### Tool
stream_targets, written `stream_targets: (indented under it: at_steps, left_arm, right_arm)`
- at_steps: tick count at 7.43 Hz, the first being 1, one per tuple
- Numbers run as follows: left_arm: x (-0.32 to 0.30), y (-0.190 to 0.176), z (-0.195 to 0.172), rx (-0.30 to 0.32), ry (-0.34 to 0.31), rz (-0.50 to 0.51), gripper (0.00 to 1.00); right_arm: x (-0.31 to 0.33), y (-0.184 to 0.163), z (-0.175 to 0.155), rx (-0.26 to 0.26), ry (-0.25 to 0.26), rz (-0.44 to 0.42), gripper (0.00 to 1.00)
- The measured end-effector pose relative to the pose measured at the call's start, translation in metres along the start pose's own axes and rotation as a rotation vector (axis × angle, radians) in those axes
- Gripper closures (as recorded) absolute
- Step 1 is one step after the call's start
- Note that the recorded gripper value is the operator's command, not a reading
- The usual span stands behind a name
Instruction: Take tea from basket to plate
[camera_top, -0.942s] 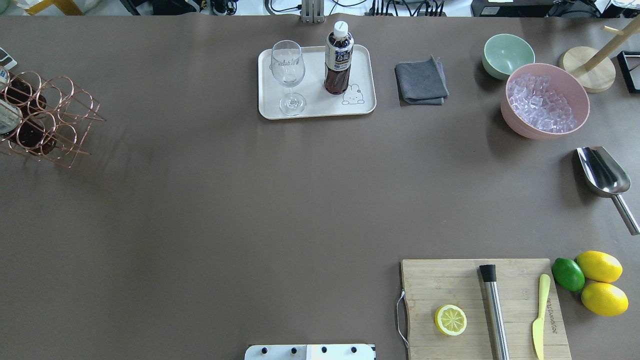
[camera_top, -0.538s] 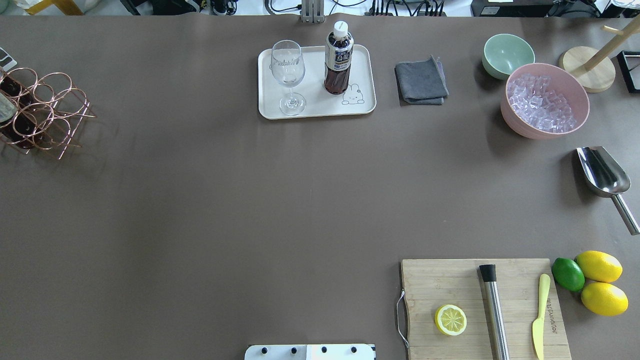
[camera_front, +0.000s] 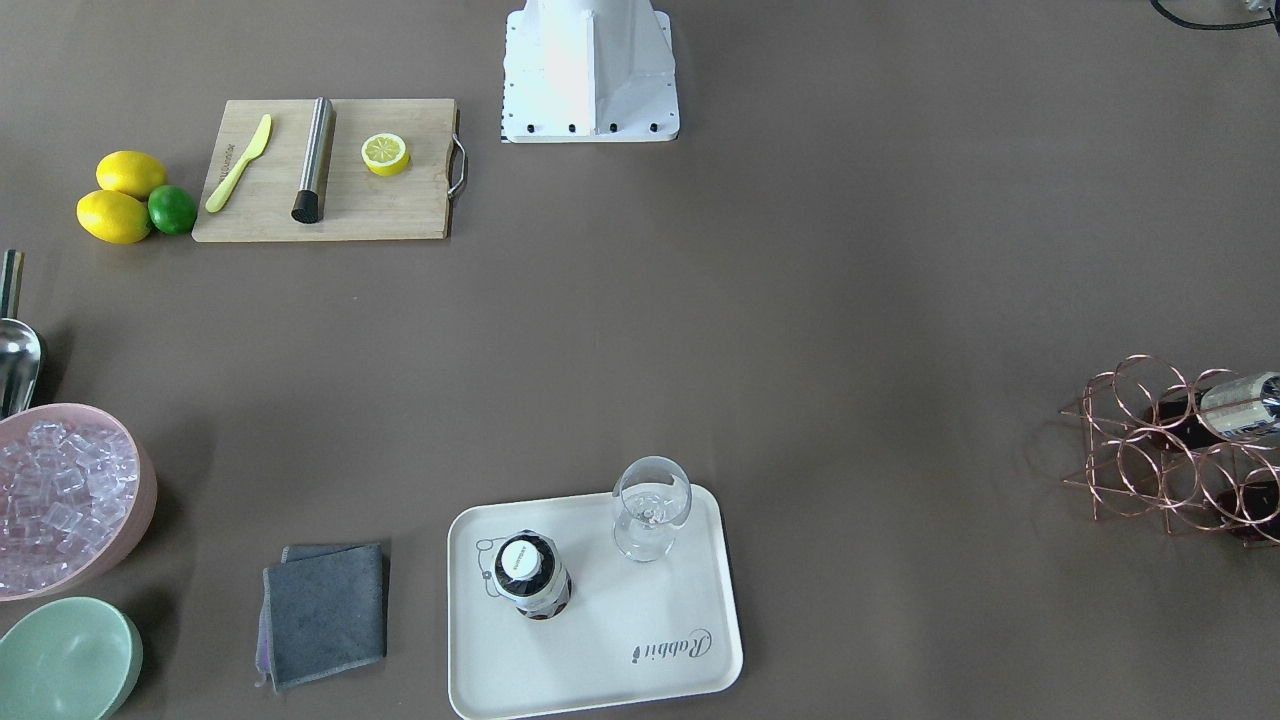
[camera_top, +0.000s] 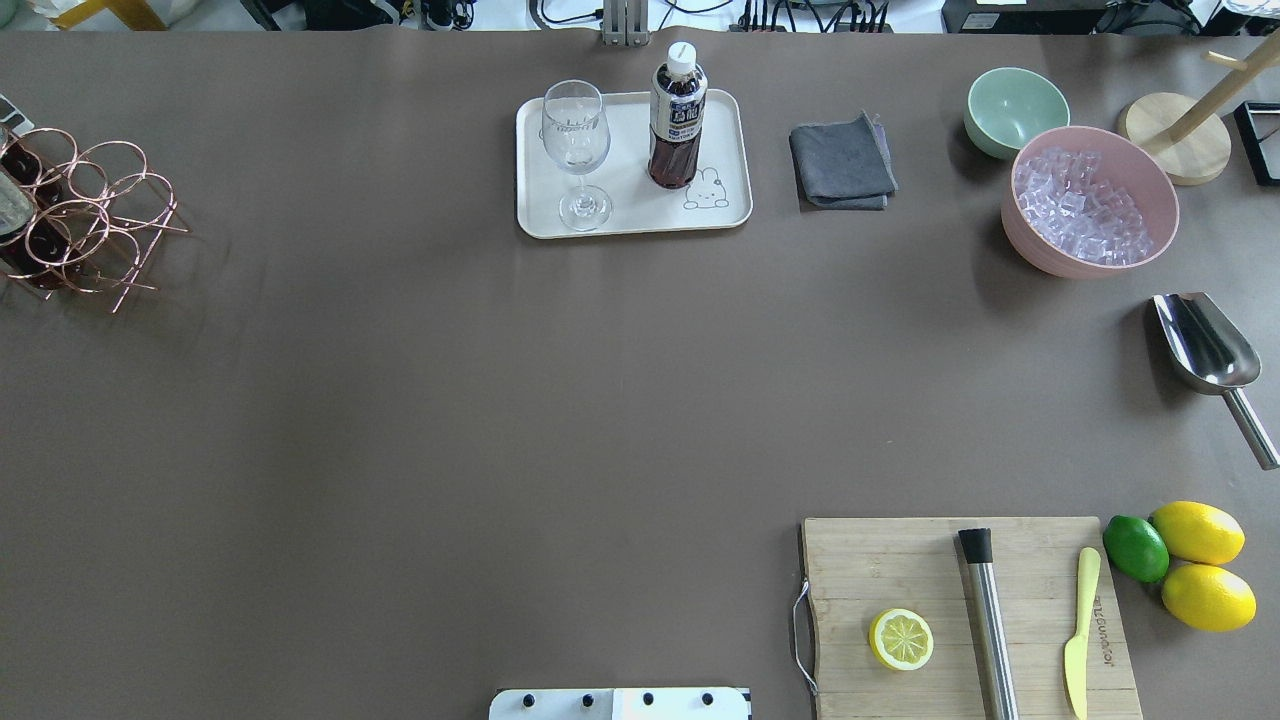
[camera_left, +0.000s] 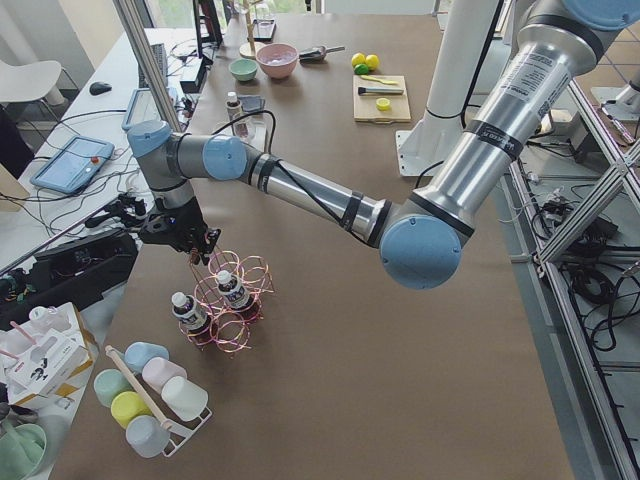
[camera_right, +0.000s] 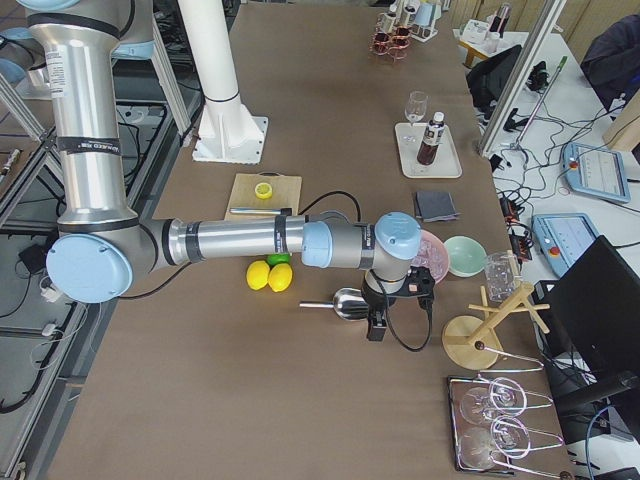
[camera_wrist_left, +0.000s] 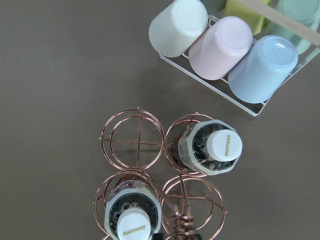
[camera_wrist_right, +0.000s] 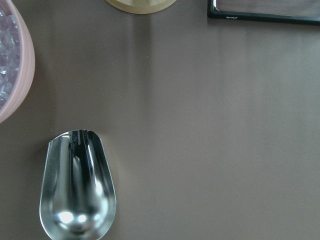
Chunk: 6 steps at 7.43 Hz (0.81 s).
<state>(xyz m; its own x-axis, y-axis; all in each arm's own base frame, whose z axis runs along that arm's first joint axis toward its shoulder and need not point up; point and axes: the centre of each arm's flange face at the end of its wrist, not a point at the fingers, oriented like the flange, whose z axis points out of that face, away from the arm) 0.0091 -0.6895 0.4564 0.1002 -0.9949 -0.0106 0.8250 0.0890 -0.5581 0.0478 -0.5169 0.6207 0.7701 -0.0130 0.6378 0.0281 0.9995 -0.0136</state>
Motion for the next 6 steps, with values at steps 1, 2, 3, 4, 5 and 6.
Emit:
stream_targets:
  at_steps: [1,2,3,4,5,6]
  left_arm:
    - [0.001,0.003,-0.006,-0.001,0.009,0.002,1.00]
    - [0.002,0.005,-0.010,-0.001,0.015,0.003,1.00]
    - [0.002,0.008,-0.016,-0.002,0.022,0.006,1.00]
    - [0.000,0.011,-0.021,-0.001,0.024,0.007,1.00]
    - [-0.001,0.013,-0.024,0.000,0.024,0.007,1.00]
    - [-0.003,0.013,-0.021,0.002,0.018,0.007,1.00]
  right_arm:
    - [-0.001,0.000,0.001,-0.001,0.000,-0.002,0.00]
    - [-0.002,-0.001,0.001,-0.001,0.000,-0.004,0.00]
    - [-0.003,-0.001,0.001,-0.002,0.000,-0.005,0.00]
    - [-0.003,-0.001,0.001,-0.002,0.000,-0.006,0.00]
    - [-0.004,-0.001,0.001,-0.002,0.000,-0.007,0.00]
    - [-0.005,-0.001,0.001,-0.003,0.000,-0.008,0.01]
